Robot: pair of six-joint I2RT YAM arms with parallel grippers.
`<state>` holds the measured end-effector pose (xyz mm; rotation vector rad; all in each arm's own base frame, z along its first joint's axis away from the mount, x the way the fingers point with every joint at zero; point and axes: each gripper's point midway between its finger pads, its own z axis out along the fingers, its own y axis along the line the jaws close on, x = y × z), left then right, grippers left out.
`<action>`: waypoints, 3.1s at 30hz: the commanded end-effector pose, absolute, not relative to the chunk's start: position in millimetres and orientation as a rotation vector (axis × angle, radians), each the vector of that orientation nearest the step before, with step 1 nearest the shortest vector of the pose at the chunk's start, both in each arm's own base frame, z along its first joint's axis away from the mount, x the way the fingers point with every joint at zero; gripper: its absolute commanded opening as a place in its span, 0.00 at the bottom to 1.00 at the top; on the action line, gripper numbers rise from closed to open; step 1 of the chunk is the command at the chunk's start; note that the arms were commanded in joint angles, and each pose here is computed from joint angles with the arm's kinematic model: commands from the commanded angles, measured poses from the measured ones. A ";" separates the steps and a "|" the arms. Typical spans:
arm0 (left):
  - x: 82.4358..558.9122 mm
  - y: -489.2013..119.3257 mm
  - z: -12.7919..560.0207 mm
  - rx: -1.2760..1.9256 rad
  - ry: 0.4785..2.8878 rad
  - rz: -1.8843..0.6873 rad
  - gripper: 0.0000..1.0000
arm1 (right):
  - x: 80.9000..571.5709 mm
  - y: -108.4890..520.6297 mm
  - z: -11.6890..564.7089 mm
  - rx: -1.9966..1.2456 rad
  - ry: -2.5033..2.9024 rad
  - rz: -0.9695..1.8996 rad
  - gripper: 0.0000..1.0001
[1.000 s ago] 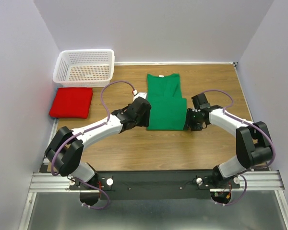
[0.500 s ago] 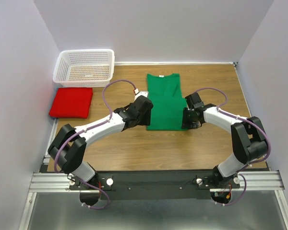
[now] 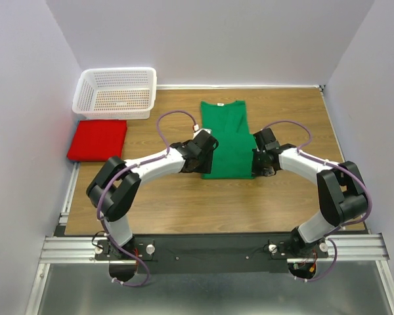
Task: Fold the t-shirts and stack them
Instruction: Fold the tshirt
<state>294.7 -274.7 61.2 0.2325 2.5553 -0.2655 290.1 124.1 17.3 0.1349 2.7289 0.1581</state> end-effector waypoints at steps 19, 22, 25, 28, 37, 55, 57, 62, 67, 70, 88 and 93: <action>270.2 -284.7 13.8 0.351 2.751 -0.213 0.51 | 267.3 114.9 4.1 0.061 2.804 0.051 0.01; 265.6 -283.8 11.1 0.359 2.764 -0.208 0.52 | 268.1 115.4 4.5 0.059 2.802 0.051 0.01; 261.9 -282.7 6.3 0.368 2.780 -0.200 0.51 | 268.0 115.4 3.3 0.061 2.806 0.048 0.01; 259.9 -279.8 3.0 0.373 2.793 -0.181 0.44 | 268.9 116.0 3.7 0.060 2.803 0.044 0.01; 252.6 -274.1 2.8 0.391 2.805 -0.170 0.00 | 259.2 122.4 6.2 0.018 2.821 0.057 0.01; 82.1 -245.8 55.3 0.565 2.875 -0.431 0.00 | 72.4 151.5 51.1 -0.152 3.061 0.126 0.01; 65.6 -249.2 65.4 0.599 2.883 -0.528 0.00 | 65.9 158.3 69.7 -0.175 3.081 0.200 0.01; 89.0 -256.3 99.1 0.578 2.775 -0.578 0.00 | 96.2 153.6 110.1 -0.223 2.974 0.048 0.01; 142.9 -270.8 132.6 0.545 2.662 -0.598 0.00 | 147.3 152.9 152.7 -0.290 2.818 -0.151 0.01; 172.3 -270.6 146.7 0.536 2.613 -0.585 0.00 | 172.8 150.6 160.9 -0.302 2.796 -0.191 0.01; 354.3 -274.9 142.2 0.453 2.524 -0.567 0.00 | 345.3 142.4 158.0 -0.092 2.800 0.199 0.01; 402.6 -268.9 117.2 0.388 2.548 -0.561 0.00 | 392.8 146.7 138.5 -0.083 2.809 0.256 0.01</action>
